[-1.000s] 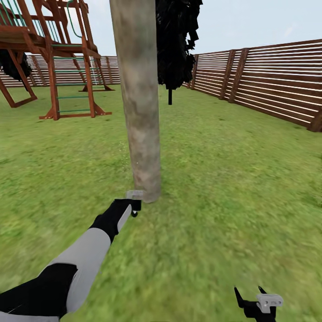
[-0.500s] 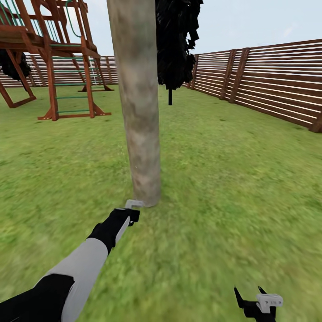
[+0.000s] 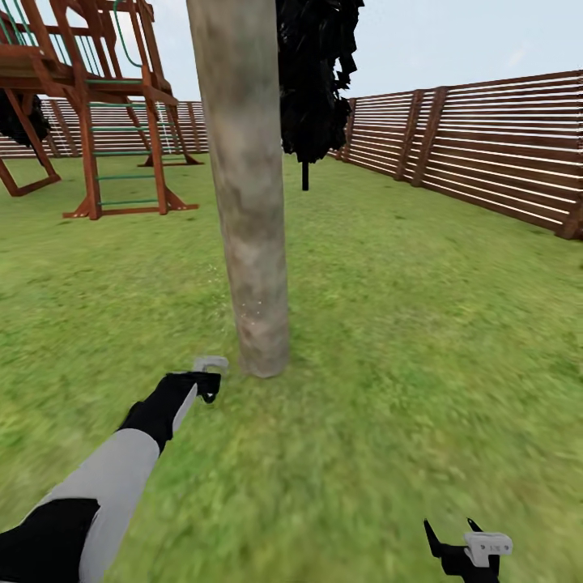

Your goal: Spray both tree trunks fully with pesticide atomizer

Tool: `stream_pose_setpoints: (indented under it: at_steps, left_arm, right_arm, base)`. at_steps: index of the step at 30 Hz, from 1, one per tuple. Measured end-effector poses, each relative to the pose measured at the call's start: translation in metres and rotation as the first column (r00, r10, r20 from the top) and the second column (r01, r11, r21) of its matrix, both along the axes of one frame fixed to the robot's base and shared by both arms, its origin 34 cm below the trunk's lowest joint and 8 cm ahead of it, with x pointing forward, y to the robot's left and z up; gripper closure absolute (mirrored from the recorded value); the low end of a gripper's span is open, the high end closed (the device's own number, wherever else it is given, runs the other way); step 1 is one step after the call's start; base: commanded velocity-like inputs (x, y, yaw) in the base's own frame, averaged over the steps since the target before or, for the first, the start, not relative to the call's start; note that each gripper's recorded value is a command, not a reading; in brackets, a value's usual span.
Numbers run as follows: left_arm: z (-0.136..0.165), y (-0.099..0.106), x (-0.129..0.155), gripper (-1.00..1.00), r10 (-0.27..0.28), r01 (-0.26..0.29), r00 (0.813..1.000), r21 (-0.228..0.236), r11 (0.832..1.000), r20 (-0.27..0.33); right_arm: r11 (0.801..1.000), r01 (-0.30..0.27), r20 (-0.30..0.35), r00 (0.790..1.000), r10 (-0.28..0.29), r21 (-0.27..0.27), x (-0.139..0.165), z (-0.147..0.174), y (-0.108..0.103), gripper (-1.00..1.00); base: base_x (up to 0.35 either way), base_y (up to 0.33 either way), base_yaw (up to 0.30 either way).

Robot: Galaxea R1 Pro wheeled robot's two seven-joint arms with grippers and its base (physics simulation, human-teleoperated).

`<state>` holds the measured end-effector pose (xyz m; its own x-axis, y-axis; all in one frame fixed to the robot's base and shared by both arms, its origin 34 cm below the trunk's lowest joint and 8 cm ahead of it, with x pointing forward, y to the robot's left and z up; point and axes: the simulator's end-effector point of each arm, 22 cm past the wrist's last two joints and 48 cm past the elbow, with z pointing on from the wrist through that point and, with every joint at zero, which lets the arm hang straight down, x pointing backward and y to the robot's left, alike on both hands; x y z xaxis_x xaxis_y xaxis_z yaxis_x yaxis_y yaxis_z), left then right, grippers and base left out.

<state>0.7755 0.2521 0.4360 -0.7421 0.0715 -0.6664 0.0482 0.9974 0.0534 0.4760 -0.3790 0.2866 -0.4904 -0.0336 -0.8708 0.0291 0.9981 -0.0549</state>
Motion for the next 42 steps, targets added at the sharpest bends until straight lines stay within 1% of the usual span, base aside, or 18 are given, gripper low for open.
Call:
stream_pose_setpoints:
  at_steps: [3,5,7,8,10,11,13,15,16,20,25,30,32,33,36,39,41,42]
  left_arm:
    - [-0.026,-0.034,-0.023,1.0,-0.032,0.03,0.998,-0.033,0.999,-0.05]
    - [-0.027,-0.051,-0.026,1.0,-0.059,0.057,0.997,-0.036,0.998,-0.056]
    - [-0.02,-0.089,-0.024,1.0,-0.11,0.108,0.993,-0.053,0.993,-0.047]
    - [-0.018,-0.093,-0.023,1.0,-0.117,0.115,0.992,-0.048,0.992,-0.044]
    - [-0.018,-0.09,-0.023,1.0,-0.117,0.115,0.992,-0.04,0.993,-0.044]
    - [-0.019,-0.084,-0.023,1.0,-0.109,0.108,0.993,-0.033,0.994,-0.047]
    - [-0.024,-0.045,-0.023,1.0,-0.074,0.075,0.996,0.01,0.997,-0.053]
    - [-0.027,-0.023,-0.024,1.0,-0.054,0.056,0.997,0.033,0.998,-0.056]
    - [-0.027,-0.024,-0.025,1.0,-0.055,0.057,0.997,0.03,0.998,-0.057]
    - [-0.029,-0.055,-0.028,1.0,-0.081,0.081,0.995,-0.007,0.997,-0.06]
    - [-0.03,-0.068,-0.03,1.0,-0.096,0.094,0.993,-0.025,0.995,-0.064]
    - [-0.057,-0.082,-0.06,1.0,-0.111,0.106,0.987,-0.046,0.993,-0.113]
    - [-0.061,-0.107,-0.069,1.0,-0.139,0.13,0.982,-0.07,0.989,-0.126]
    - [-0.061,-0.109,-0.07,1.0,-0.145,0.138,0.981,-0.064,0.988,-0.126]
    - [-0.062,-0.098,-0.069,1.0,-0.138,0.133,0.982,-0.046,0.99,-0.127]
    - [-0.064,-0.036,-0.063,1.0,-0.082,0.087,0.989,0.033,0.996,-0.125]
    - [-0.064,-0.023,-0.062,1.0,-0.068,0.074,0.99,0.042,0.996,-0.124]
    - [-0.065,-0.025,-0.063,1.0,-0.069,0.074,0.99,0.039,0.996,-0.125]
  right_arm:
    - [1.0,-0.001,0.0,1.0,0.001,0.0,0.0,0.0,0.0,-1.0]
    - [1.0,-0.002,0.0,1.0,0.002,0.0,0.0,0.0,0.0,-1.0]
    - [1.0,-0.002,0.0,1.0,0.002,0.0,0.0,0.0,0.0,-1.0]
    - [1.0,-0.002,0.0,1.0,0.002,0.0,0.0,0.0,0.0,-1.0]
    - [1.0,-0.002,0.0,1.0,0.002,0.0,0.0,0.0,0.0,-1.0]
    - [1.0,-0.002,0.0,1.0,0.002,0.0,0.0,0.0,0.0,-1.0]
    - [1.0,-0.003,-0.001,1.0,0.003,0.0,0.0,0.0,0.001,-1.0]
    - [1.0,-0.003,-0.001,1.0,0.003,0.0,0.0,0.0,0.001,-1.0]
    - [1.0,-0.003,-0.001,1.0,0.003,0.0,0.0,0.0,0.001,-1.0]
    - [1.0,-0.003,-0.001,1.0,0.003,0.0,0.0,0.0,0.001,-1.0]
    - [1.0,-0.003,-0.001,1.0,0.003,0.0,0.0,0.0,0.001,-1.0]
    - [1.0,-0.003,-0.001,1.0,0.003,0.0,0.0,0.0,0.001,-1.0]
    - [1.0,-0.002,-0.001,1.0,0.002,0.0,0.0,0.0,0.001,-1.0]
    - [1.0,-0.003,-0.001,1.0,0.003,0.0,0.0,0.0,0.001,-1.0]
    - [1.0,-0.003,-0.002,1.0,0.003,0.001,0.0,0.0,0.001,-1.0]
    - [1.0,-0.003,-0.002,1.0,0.003,0.001,0.0,0.0,0.001,-1.0]
    - [1.0,-0.003,-0.002,1.0,0.003,0.001,0.0,0.0,0.001,-1.0]
    - [1.0,-0.003,-0.002,1.0,0.003,0.001,0.0,0.0,0.001,-1.0]
  base:
    - [0.0,0.0,-0.156]
    - [0.0,0.0,-0.021]
    - [0.0,0.0,-0.002]
    - [0.0,0.0,0.0]
    - [0.0,0.0,0.0]
    - [0.0,0.0,0.0]
    - [0.0,0.0,0.0]
    - [0.0,0.0,0.0]
    - [0.09,0.0,0.0]
    - [0.295,0.0,0.0]
    - [0.154,-0.141,0.0]
    - [0.004,-0.024,0.0]
    - [0.0,0.0,0.0]
    - [0.0,0.0,0.0]
    - [0.0,0.0,0.0]
    - [0.0,0.0,0.0]
    - [0.0,0.0,0.0]
    - [0.0,0.0,0.0]
